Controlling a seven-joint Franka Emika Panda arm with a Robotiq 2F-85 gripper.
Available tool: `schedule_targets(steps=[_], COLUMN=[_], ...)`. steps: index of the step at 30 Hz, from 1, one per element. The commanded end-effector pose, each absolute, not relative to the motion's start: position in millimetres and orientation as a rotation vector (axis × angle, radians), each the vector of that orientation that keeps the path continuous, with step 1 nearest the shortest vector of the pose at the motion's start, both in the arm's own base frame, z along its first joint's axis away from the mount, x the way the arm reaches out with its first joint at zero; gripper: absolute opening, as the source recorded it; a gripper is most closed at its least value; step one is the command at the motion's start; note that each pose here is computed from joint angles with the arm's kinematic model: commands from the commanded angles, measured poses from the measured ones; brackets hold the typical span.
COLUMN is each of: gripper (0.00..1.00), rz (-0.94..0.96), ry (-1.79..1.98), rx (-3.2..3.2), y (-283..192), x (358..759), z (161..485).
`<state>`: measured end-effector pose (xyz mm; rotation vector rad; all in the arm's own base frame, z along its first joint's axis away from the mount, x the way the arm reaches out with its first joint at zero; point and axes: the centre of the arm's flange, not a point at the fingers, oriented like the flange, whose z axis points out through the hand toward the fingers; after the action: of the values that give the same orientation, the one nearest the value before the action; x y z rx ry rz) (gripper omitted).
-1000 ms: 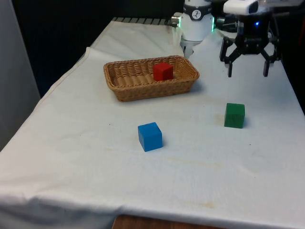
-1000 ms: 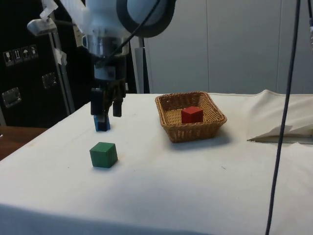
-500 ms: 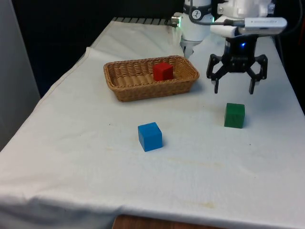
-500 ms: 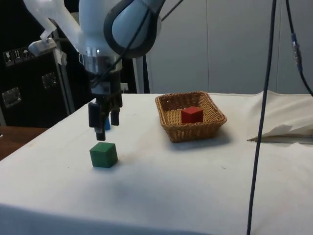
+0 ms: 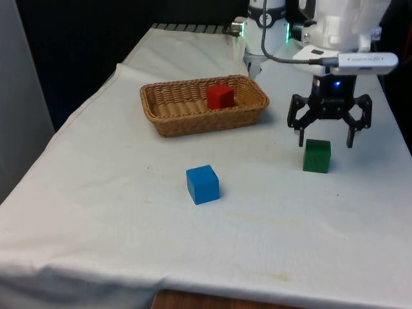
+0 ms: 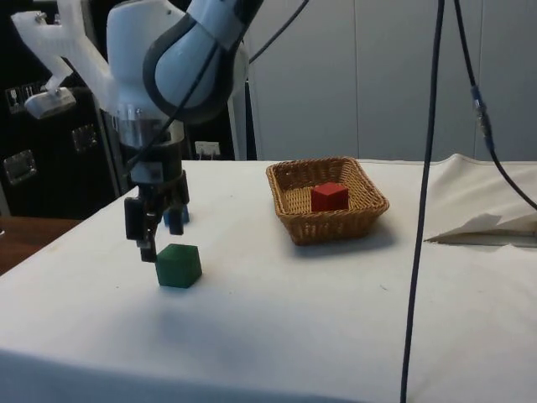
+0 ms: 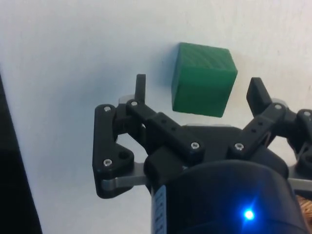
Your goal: Pick up exactly two blocks and place them into the basket.
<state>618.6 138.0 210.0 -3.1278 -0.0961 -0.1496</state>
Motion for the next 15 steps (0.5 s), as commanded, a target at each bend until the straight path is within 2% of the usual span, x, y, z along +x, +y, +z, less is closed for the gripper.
schedule_targets(steps=[1, 12, 15], gripper=[1.0, 1.0, 1.0], rz=[-0.126, -0.072, -0.028], ry=[-0.097, -0.095, -0.099], rx=[-3.121, -3.155, -3.163], y=[137.9, 123.7, 122.6], x=[618.9, 625.5, 630.3], z=[208.5, 201.1, 189.0])
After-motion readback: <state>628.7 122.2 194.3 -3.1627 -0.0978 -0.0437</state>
